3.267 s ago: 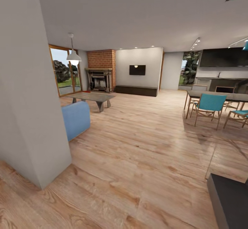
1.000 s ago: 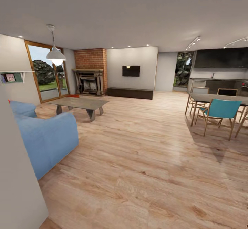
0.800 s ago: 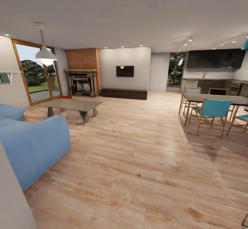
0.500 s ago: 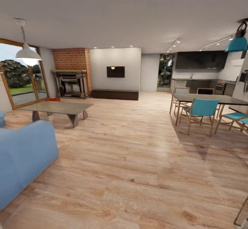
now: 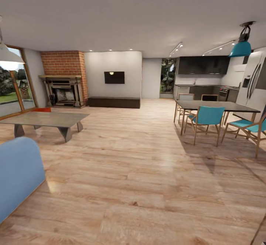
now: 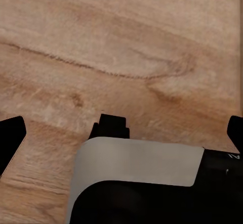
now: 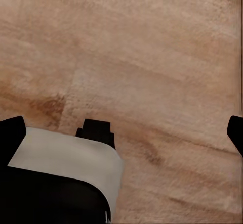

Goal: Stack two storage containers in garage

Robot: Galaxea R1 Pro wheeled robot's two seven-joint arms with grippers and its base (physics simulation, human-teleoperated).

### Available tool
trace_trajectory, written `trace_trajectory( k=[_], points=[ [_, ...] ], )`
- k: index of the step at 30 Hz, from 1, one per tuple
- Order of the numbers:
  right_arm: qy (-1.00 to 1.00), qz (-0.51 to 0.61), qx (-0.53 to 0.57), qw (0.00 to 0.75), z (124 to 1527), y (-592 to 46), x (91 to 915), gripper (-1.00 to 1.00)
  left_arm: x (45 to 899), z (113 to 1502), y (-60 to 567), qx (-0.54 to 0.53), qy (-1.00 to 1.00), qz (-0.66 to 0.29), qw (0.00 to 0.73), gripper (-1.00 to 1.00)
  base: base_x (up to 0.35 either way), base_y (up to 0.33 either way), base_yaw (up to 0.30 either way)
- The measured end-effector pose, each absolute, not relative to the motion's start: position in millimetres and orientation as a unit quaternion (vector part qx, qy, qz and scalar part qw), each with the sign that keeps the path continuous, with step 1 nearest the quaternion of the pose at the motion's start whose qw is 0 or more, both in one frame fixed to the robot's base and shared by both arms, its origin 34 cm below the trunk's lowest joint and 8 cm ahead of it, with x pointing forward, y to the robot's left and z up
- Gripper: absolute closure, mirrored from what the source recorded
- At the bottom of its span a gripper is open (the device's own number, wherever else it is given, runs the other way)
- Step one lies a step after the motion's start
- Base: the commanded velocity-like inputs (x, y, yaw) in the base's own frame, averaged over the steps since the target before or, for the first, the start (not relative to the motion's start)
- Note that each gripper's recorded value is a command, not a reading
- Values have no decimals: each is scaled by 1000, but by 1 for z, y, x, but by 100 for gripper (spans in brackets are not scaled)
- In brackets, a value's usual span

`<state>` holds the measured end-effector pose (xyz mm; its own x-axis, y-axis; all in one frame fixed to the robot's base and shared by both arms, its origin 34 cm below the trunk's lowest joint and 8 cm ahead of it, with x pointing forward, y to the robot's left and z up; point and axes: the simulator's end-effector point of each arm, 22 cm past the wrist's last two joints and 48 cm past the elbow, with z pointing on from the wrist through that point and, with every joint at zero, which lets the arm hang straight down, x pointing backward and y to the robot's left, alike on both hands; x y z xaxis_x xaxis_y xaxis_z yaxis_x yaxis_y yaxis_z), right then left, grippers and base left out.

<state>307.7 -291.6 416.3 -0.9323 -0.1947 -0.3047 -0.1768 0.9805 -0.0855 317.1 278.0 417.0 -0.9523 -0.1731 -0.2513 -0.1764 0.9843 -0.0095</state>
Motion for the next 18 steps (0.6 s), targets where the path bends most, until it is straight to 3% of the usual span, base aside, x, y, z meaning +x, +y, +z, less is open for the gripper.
trace_trajectory(
  k=[18],
  points=[
    [982,-29,-95,158,416,-293,308,-100,317,417,278,-88,988,7,125,-100,327,0,0]
  ],
)
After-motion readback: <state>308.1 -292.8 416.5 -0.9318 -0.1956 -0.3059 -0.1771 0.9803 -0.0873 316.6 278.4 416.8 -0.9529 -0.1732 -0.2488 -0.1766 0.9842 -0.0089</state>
